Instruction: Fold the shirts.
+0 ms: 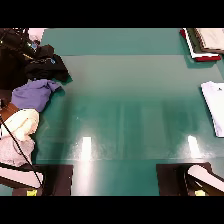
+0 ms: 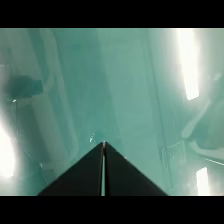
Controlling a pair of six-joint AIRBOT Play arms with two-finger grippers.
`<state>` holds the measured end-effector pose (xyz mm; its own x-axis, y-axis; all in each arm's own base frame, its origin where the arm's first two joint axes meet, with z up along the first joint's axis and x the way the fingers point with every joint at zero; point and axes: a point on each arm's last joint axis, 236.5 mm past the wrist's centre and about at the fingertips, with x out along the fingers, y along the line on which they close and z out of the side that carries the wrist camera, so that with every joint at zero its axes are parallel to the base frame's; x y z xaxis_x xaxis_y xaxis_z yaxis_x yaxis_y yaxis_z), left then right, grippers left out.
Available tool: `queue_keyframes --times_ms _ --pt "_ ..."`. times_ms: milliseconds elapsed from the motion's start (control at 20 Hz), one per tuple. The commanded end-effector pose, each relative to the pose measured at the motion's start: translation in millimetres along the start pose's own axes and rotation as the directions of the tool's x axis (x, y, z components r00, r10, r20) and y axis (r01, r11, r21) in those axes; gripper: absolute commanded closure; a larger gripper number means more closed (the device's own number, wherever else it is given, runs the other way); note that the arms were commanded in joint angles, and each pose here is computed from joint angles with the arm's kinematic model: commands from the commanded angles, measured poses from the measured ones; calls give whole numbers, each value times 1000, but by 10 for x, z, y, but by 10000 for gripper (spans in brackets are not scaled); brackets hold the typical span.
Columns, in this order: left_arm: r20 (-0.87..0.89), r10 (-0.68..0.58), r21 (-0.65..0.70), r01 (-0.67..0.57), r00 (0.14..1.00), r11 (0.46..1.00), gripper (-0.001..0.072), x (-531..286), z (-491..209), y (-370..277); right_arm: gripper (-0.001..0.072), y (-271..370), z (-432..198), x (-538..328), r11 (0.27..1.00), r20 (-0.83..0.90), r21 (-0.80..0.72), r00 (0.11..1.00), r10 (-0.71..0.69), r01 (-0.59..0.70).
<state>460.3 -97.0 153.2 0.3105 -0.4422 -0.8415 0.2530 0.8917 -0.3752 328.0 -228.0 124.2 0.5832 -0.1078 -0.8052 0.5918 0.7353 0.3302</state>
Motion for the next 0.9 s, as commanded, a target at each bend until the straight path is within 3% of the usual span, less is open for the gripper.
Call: queue_keyframes --times_ms 0,50,100,200,550,850 --pt "14 -2 1 2 1000 1000 684 -2 31 -2 267 993 -385 67 970 -131 -174 981 146 -167" --pt "19 -3 2 3 1000 1000 684 -2 44 -6 288 1229 -543 85 952 -175 -225 970 168 -206" --pt "27 -3 2 3 1000 1000 684 -3 64 -5 387 1432 -692 89 933 -213 -268 959 186 -241" --pt "48 -1 2 1 999 1000 684 -5 113 -1 672 1787 -1000 72 887 -286 -346 935 210 -305" --pt "133 8 1 -8 991 1000 684 -23 313 21 697 2465 -1678 -59 755 -411 -485 877 249 -442" --pt "182 13 0 -13 983 1000 684 -42 429 33 697 2459 -1731 -76 750 -429 -487 871 241 -447"
